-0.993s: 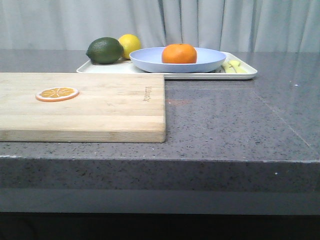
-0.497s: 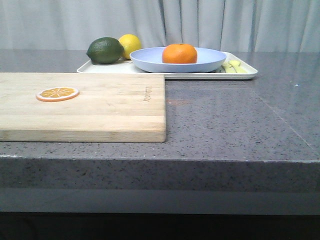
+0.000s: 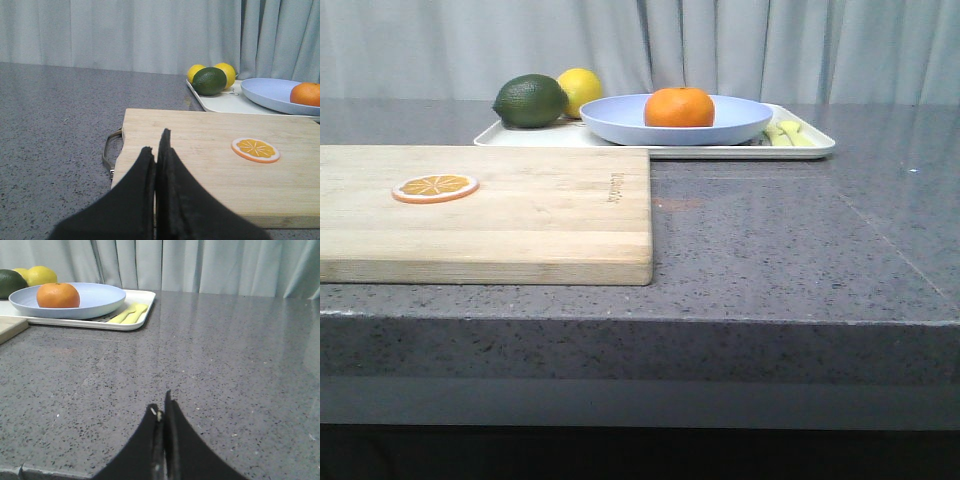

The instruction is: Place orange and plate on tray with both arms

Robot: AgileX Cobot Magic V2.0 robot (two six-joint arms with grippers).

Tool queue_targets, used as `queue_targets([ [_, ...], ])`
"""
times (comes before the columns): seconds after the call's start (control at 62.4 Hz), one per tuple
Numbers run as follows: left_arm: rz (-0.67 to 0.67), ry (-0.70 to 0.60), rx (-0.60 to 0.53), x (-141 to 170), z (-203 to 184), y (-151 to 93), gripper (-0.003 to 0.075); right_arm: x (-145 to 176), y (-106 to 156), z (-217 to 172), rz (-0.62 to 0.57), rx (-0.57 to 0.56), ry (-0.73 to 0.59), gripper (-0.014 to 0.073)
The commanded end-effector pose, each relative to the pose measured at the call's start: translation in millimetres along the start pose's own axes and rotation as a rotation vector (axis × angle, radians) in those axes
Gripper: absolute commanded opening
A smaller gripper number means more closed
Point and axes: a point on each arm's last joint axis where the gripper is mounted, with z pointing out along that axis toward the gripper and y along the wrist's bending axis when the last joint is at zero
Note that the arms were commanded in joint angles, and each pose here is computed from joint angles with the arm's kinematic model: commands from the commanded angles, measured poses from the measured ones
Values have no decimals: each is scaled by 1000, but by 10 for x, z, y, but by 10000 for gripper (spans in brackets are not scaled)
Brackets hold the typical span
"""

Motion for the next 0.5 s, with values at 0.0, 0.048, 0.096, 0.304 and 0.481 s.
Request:
queue_targets([
  [0.0,-15,-74,7,6,-8,-2,-20,-184,-19,-37,-6,23,-145,-65],
  [0.048,-15,-74,7,6,-8,-2,-20,-192,-20,-38,-6,25,-154,-65],
  [0.096,-15,-74,7,6,-8,-2,-20,-204,-21,-40,-25,27,-167,-65],
  [0.304,-15,-72,7,7,-7,-2,-20,-241,-8,-48,17,9,-209,-65],
  [0.481,-15,-72,7,7,-7,-2,-20,-217,-11,-44,21,12,-183,-65],
])
